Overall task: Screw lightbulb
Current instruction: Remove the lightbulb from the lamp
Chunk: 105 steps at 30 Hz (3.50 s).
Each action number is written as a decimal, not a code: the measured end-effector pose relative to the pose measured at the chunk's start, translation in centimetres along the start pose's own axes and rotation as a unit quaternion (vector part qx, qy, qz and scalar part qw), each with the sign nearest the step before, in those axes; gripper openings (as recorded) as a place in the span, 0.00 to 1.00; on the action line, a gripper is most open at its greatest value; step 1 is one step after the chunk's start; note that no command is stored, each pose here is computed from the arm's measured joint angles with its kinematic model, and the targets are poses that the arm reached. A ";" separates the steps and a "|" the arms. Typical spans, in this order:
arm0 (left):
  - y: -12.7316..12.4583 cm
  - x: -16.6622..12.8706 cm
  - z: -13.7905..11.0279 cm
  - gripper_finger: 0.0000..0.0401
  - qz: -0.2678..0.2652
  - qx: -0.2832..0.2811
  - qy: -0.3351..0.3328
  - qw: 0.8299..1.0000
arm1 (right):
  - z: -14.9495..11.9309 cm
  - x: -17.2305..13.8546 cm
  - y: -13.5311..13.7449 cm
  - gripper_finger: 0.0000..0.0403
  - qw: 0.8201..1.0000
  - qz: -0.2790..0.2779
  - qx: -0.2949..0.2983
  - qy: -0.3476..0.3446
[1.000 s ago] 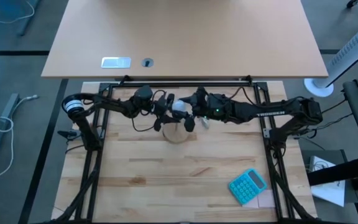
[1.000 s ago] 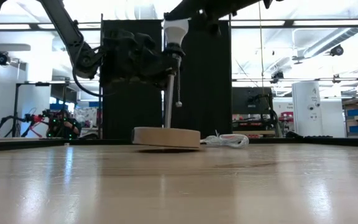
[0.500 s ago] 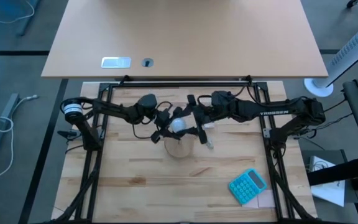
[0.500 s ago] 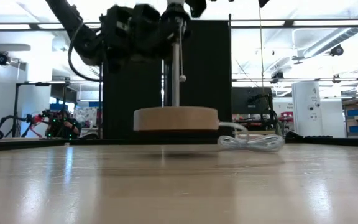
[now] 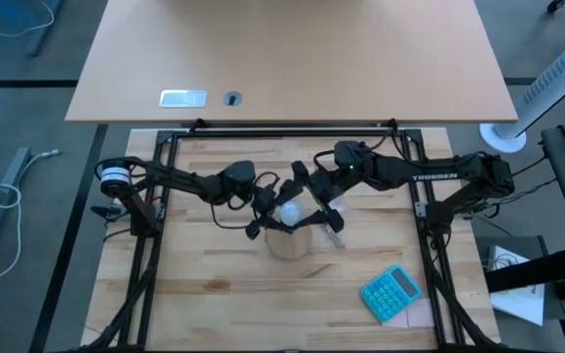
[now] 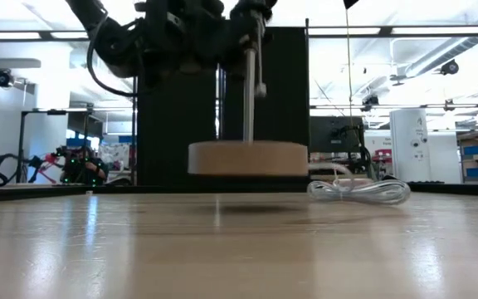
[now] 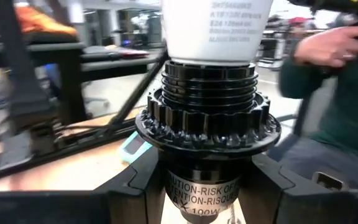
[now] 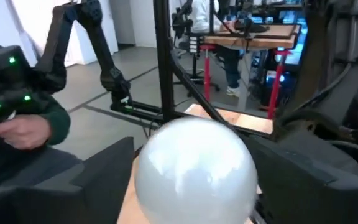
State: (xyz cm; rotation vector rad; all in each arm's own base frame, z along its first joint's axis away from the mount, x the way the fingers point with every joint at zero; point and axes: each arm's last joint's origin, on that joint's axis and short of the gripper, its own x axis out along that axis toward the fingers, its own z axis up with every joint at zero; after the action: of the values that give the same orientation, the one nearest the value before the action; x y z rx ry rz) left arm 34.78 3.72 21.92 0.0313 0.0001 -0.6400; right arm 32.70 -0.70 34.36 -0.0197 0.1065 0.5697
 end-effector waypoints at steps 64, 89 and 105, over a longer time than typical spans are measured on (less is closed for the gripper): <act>1.1 0.4 1.0 0.36 0.523 0.108 0.282 0.797 | 0.5 -4.9 0.2 0.92 0.752 -0.463 0.461 0.085; 0.9 0.7 1.3 0.36 0.514 0.111 0.270 0.806 | -0.4 -3.9 -1.5 0.63 0.747 -0.455 0.476 0.088; 0.6 1.0 1.1 0.36 0.485 0.096 0.264 0.828 | -0.4 -4.0 -1.4 0.62 0.798 -0.422 0.405 0.148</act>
State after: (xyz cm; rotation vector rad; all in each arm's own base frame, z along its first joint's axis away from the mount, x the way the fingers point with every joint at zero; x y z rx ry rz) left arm 35.92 3.62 22.99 0.3830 0.4354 0.4158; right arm 30.08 -4.05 34.33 0.6598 0.6119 -0.4226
